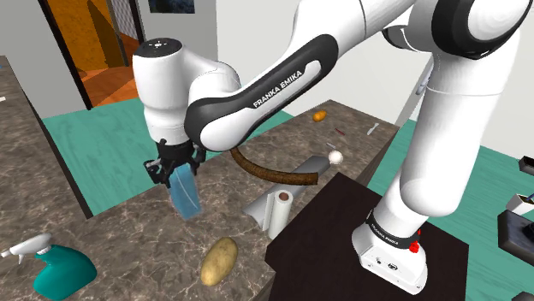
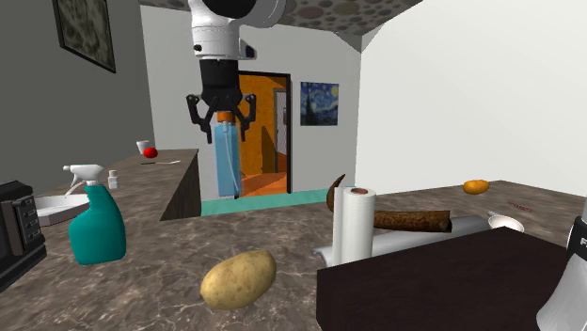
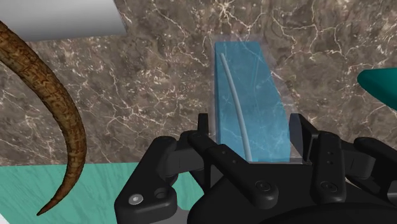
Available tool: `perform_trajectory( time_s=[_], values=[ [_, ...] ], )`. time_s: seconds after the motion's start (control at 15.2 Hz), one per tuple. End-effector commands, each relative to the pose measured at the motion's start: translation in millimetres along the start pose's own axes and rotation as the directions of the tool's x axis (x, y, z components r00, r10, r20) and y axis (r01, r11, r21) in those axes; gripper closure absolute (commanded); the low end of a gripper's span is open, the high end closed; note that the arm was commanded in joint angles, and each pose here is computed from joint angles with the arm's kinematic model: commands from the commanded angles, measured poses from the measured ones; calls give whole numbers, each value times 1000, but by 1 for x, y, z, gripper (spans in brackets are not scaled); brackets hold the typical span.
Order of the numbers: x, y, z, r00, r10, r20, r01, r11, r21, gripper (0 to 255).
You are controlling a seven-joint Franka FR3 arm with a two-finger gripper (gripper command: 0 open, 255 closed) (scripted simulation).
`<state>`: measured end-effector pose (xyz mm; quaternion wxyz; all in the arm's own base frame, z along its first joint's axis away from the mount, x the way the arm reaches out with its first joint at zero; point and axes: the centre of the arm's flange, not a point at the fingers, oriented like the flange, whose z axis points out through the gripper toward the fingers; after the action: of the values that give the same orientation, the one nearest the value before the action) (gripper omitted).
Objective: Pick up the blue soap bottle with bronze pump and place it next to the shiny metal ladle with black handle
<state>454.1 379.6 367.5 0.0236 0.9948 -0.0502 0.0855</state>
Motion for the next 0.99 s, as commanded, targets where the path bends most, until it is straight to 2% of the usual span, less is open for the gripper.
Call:
perform_trajectory(
  time_s=[0.0, 0.92],
  values=[
    [2, 0, -10, 1000, 0, 0, 0, 1000, 0, 255],
    [15, 3, -82, 1000, 0, 0, 0, 1000, 0, 255]
  ],
)
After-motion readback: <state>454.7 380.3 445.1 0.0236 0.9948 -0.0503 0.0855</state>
